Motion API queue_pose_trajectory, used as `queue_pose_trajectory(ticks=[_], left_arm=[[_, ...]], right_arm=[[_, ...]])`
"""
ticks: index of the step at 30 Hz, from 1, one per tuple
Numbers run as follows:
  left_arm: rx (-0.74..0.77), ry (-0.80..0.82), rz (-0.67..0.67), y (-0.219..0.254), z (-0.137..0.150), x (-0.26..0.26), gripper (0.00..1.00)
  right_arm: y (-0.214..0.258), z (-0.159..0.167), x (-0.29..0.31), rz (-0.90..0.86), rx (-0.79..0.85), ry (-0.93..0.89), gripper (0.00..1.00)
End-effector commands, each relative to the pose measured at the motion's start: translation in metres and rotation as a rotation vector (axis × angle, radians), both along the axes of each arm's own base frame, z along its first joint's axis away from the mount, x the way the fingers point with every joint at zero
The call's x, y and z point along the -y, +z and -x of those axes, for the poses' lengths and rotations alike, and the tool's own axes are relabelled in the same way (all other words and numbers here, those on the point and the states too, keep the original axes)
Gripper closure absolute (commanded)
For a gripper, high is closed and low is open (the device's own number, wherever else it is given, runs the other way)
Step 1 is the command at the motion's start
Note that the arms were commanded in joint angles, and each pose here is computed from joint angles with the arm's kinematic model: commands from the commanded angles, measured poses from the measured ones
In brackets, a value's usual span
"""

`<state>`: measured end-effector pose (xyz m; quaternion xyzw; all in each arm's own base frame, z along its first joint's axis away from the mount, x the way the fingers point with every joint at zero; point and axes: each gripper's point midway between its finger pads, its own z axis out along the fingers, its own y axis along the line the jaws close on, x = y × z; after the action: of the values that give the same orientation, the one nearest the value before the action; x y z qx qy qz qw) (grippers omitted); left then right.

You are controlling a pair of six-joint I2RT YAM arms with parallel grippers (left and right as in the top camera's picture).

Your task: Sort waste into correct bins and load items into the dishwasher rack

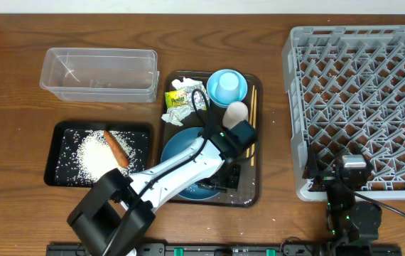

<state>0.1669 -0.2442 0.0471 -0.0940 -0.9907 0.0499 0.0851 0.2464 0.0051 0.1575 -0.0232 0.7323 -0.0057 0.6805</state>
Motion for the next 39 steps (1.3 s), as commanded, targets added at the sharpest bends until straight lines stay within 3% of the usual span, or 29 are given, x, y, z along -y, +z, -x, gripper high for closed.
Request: queue_pose_trajectory(ticks=[1,3,7,14,19,22,26,30,34,39], left_arm=[[0.098,0.021,-0.029,0.018,-0.017,-0.009,0.94],[0.193,0.037,-0.064,0.035,-0.035,-0.02,0.88],[0.402,0.047,-0.073,0.082,-0.08,-0.041,0.5],[0.574,0.264,0.008,0.143,-0.159,-0.084,0.31],[0.491,0.266,0.169,0.143,-0.183,-0.086,0.25],[0.432,0.219,0.199,0.127,-0.187,-0.082,0.23],[0.437,0.094,0.153,0.101,-0.201,-0.079,0.23],[0.468,0.086,0.046,0.08,-0.219,-0.092,0.23],[0.467,-0.037,0.034,0.06,-0.228,-0.087,0.22],[0.442,-0.061,0.024,0.034,-0.235,-0.082,0.22]], right_arm=[[-0.001,0.0,0.001,-0.003,-0.002,-0.004,0.01],[-0.001,0.0,0.001,-0.003,-0.002,-0.004,0.01],[-0.001,0.0,0.001,-0.003,-0.002,-0.004,0.01],[-0.001,0.0,0.001,-0.003,-0.002,-0.004,0.01],[-0.001,0.0,0.001,-0.003,-0.002,-0.004,0.01],[-0.001,0.0,0.001,-0.003,-0.002,-0.004,0.01],[-0.001,0.0,0.001,-0.003,-0.002,-0.004,0.01],[-0.001,0.0,0.001,-0.003,-0.002,-0.004,0.01],[-0.001,0.0,0.001,-0.003,-0.002,-0.004,0.01],[-0.001,0.0,0.001,-0.003,-0.002,-0.004,0.01]])
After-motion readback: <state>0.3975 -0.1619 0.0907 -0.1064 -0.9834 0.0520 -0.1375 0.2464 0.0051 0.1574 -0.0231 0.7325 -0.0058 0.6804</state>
